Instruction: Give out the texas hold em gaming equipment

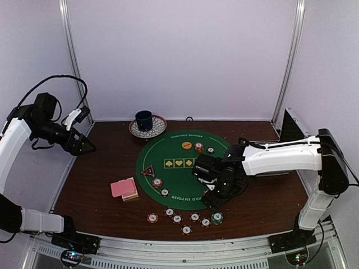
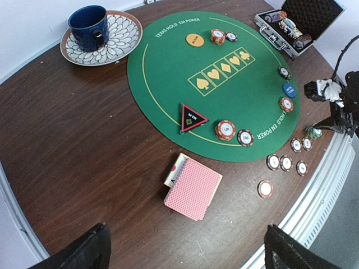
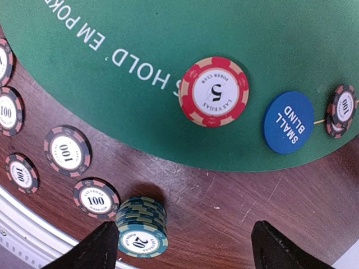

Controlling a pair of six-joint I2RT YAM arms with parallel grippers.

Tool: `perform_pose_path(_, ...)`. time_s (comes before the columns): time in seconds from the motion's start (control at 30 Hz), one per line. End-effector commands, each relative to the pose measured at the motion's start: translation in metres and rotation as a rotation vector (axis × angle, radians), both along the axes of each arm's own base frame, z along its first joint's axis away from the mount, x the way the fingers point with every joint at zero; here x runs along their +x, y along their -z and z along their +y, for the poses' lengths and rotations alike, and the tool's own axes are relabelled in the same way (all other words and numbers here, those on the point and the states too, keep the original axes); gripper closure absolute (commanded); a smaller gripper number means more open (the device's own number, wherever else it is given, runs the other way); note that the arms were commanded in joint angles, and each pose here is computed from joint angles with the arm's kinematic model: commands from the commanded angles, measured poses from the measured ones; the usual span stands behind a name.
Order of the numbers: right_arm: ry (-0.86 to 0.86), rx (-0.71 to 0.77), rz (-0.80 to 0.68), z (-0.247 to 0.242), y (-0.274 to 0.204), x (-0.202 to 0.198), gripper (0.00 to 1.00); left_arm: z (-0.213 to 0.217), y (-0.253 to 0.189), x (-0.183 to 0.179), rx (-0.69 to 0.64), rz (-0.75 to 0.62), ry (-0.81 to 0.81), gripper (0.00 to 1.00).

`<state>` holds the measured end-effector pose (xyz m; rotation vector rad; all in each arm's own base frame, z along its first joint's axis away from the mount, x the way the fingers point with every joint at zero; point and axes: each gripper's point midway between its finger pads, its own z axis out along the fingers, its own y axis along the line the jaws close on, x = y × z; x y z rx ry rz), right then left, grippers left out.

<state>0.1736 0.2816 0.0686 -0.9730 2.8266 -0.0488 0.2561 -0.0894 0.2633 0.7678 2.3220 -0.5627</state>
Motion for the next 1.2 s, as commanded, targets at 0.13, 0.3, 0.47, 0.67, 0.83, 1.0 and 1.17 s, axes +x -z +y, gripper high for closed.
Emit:
perform_pose_path(0.13, 0.012, 0.064, 0.035, 0.01, 0.003, -0.01, 0.2, -0.001, -0.011, 0.003, -0.012, -0.029, 0.0, 0.02)
perform_pose_path(0.3, -0.013, 0.073, 0.056, 0.014, 0.008, -0.02, 0.22, 0.0, -0.01, 0.003, -0.01, -0.027, 0.0, 0.02)
perform_pose_path(0.47, -0.016, 0.041, 0.065, 0.012, 0.02, -0.024, 0.25, -0.001, -0.01, 0.003, -0.014, -0.025, 0.002, 0.03)
perform_pose_path(0.67, -0.018, 0.026, 0.064, 0.011, 0.026, -0.023, 0.29, -0.001, -0.011, 0.002, -0.012, -0.031, 0.002, 0.03)
perform_pose_path(0.83, -0.02, 0.011, 0.069, 0.007, 0.031, -0.024, 0.31, -0.001, -0.011, 0.002, -0.014, -0.031, 0.002, 0.03)
perform_pose_path(1.0, -0.023, 0.008, 0.073, 0.005, 0.034, -0.026, 0.33, -0.001, -0.012, 0.002, -0.014, -0.032, 0.002, 0.02)
perform_pose_path(1.17, -0.023, 0.008, 0.079, 0.005, 0.036, -0.028, 0.37, -0.001, -0.012, 0.002, -0.015, -0.033, 0.001, 0.02)
